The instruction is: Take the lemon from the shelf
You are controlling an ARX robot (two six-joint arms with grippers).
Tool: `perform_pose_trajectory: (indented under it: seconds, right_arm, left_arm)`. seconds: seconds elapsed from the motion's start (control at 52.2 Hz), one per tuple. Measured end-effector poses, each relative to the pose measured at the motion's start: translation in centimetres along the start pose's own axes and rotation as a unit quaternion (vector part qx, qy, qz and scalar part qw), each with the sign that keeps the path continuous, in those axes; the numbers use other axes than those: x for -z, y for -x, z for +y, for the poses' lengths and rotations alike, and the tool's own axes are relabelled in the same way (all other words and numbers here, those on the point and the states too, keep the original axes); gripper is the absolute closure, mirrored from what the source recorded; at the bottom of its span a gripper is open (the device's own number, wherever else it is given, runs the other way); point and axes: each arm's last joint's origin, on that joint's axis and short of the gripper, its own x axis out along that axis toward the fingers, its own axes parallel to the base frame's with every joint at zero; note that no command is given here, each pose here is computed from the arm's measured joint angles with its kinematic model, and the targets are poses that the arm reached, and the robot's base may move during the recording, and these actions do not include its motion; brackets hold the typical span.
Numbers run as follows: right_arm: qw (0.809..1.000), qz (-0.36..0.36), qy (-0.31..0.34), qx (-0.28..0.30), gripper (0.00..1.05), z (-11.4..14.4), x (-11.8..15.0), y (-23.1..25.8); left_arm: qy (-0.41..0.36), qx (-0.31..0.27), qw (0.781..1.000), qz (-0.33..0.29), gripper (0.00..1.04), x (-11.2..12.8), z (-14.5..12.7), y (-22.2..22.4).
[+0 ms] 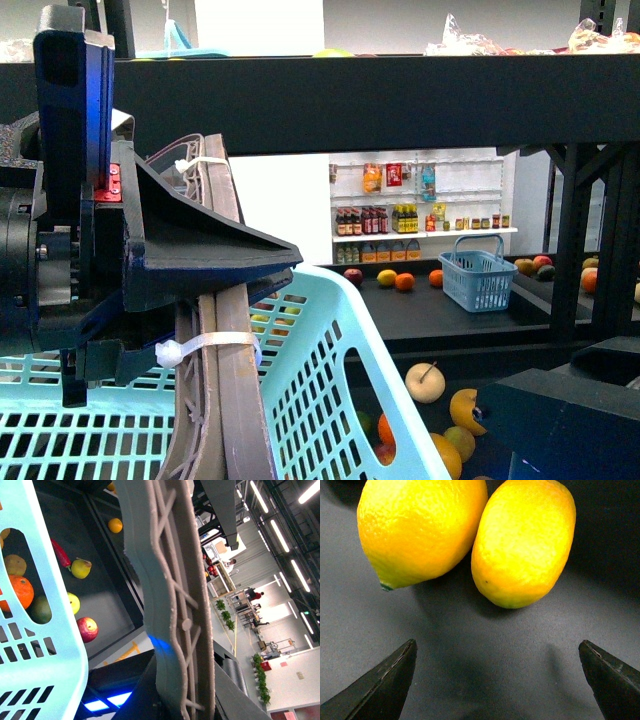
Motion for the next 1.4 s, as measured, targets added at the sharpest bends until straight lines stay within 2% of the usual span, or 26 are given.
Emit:
perform_pose_trajectory:
  seconds: [0.307, 0.977, 1.284, 1.399]
  right_arm:
    - [0.999, -0.039, 0.016, -0.002, 0.07, 0.5, -1.3, -1.3]
    - [0.996, -0.07, 0.052, 0.005, 0.07, 0.8, -2.2, -3.0]
    - [0.995, -0.065, 0.071, 0.012, 0.07, 0.4, -1.6, -3.9]
    - [0.995, -0.065, 0.075, 0.009, 0.26, 0.4, -1.5, -3.9]
  left_arm:
    - [0.0, 0.0, 1.0, 0.0, 0.95, 0.0, 0.0, 0.0]
    - [-0.001, -0.002, 1.0, -0.002, 0.95, 0.0, 0.0, 0.0]
    - [-0.003, -0.002, 1.0, -0.002, 0.95, 0.0, 0.0, 0.0]
    - [-0.003, -0.002, 1.0, -0.002, 0.95, 0.0, 0.0, 0.0]
